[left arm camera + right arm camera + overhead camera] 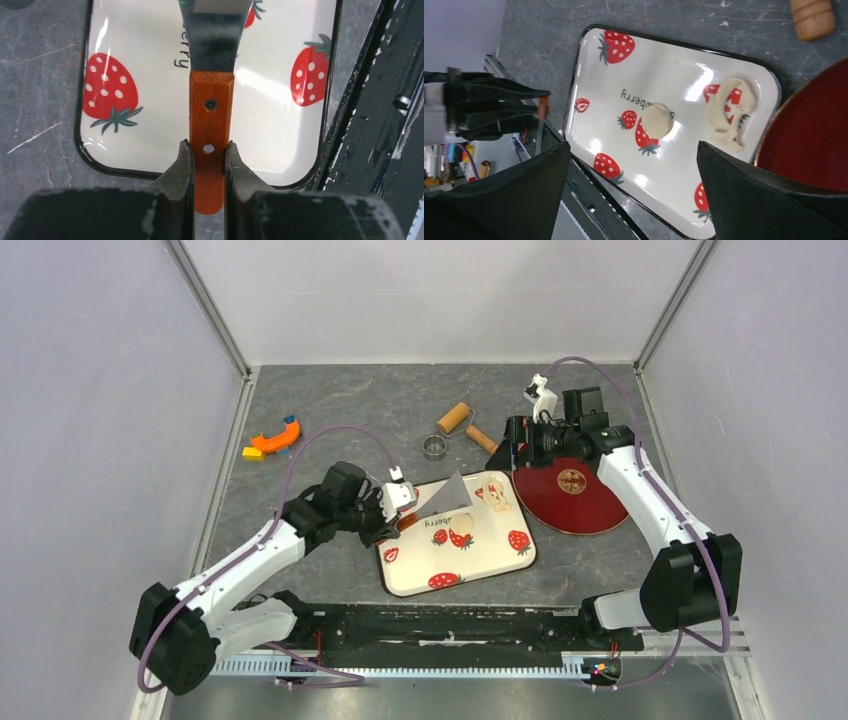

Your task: Roll out the dumpling wrappers from the dough

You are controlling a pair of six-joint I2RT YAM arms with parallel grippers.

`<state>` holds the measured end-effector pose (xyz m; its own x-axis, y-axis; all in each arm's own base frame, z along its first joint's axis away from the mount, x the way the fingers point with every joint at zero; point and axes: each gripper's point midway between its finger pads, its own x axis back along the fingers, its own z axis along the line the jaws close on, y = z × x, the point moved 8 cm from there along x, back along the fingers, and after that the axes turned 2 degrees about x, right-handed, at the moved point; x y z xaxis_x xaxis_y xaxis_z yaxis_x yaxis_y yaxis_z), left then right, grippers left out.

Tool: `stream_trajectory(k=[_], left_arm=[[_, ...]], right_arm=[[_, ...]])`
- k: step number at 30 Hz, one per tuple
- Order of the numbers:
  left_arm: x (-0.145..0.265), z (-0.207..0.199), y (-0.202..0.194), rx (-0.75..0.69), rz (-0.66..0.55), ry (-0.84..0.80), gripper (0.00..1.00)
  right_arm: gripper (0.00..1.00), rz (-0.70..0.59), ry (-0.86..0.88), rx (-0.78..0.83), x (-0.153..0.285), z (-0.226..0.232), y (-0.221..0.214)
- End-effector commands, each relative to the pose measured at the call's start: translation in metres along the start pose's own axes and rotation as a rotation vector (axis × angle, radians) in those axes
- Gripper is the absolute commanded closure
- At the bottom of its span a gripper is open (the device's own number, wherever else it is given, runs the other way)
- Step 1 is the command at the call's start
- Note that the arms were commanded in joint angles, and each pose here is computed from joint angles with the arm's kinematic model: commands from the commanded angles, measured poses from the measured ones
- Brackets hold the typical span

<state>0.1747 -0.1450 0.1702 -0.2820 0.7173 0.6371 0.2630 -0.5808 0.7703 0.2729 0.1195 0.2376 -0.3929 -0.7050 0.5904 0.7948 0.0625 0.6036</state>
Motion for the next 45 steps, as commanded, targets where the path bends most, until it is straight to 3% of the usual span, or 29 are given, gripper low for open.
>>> stream_trajectory(k=[1,6,12,21,31,45], left_arm=[[-0.010,0.006,0.014,-0.101,0.050,0.048,0.98],[-0.018,0.005,0.024,-0.185,0.117,0.105,0.98],[-0.022,0.005,0.039,-0.172,0.082,0.155,0.98],[-0.010,-0.001,0.051,-0.179,-0.081,0.192,0.98],[0.003,-0.005,0.051,-0.180,-0.152,0.227,0.98],[-0.001,-0.002,0.032,-0.130,-0.067,0.264,0.98]], right_arm=[[0.02,-0.042,0.149,-0.006,-0.006,0.016,0.000],[0.02,0.001,0.174,-0.015,-0.021,0.024,-0.012],[0.02,0.097,0.120,-0.006,-0.042,0.024,-0.034],[0.06,0.171,-0.094,-0.017,-0.055,-0.001,-0.051],[0.06,0.207,-0.127,-0.033,-0.062,-0.010,-0.059],[0.02,0.101,-0.216,-0.020,-0.040,-0.012,-0.052]])
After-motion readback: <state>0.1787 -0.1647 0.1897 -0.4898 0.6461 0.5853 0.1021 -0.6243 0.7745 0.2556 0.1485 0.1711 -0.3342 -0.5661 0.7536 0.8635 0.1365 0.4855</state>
